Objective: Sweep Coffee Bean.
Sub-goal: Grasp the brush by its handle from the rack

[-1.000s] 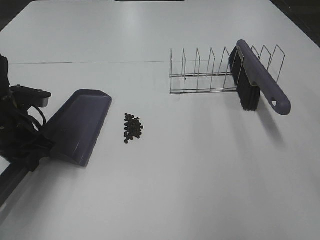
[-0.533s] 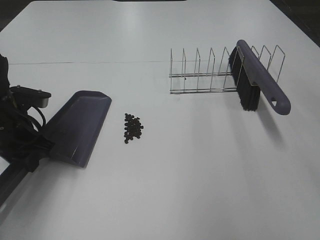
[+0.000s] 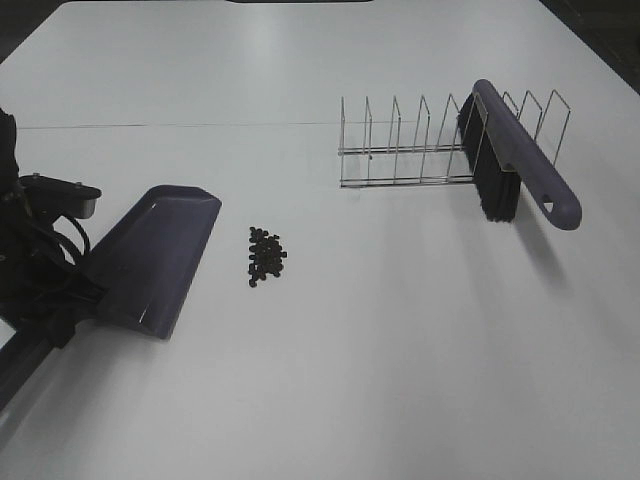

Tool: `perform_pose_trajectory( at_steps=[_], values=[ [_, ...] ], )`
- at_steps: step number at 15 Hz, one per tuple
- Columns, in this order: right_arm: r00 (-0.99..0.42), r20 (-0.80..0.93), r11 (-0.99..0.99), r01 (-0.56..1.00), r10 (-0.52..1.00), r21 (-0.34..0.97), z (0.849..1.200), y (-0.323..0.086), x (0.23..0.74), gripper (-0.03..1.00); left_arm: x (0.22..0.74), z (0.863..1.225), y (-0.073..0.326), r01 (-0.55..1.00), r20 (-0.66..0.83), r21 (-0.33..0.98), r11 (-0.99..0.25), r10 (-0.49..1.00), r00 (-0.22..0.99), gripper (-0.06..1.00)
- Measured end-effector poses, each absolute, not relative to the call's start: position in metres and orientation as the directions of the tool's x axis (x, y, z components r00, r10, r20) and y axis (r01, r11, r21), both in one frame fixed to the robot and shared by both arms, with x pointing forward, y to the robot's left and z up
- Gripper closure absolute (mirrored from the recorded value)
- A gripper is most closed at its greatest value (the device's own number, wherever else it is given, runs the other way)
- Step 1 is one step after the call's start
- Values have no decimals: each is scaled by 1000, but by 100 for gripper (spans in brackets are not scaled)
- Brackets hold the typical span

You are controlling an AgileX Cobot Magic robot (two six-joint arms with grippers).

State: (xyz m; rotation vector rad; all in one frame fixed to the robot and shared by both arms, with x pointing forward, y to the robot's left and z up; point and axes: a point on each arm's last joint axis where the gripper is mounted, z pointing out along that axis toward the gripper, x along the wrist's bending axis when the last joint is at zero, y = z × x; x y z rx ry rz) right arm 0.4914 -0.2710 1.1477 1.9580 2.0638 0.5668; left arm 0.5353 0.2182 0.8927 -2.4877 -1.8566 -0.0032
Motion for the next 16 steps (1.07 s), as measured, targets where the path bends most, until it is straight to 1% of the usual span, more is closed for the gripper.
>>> perform_pose_trajectory(
  at_steps=[3,4,6,10,14,16],
  values=[
    [-68,89,29,923,994,383,1133,-269,515,26,535,893,218,958,24,-28,-284,958,285,61],
    [-63,88,30,943,994,333,1117,-268,533,26,535,893,218,958,24,-29,-284,958,285,61],
    [-59,87,32,958,994,286,1102,-266,549,26,535,893,218,958,24,-31,-284,958,285,61],
    [-54,86,33,973,995,230,1081,-265,572,26,535,893,218,958,24,-32,-284,958,285,61],
    [-62,84,38,966,995,257,1069,-262,600,27,535,893,218,958,24,-31,-284,958,285,61],
    [-108,61,87,956,992,279,1066,-252,621,27,535,893,218,958,24,-27,-284,958,285,61]
  ],
)
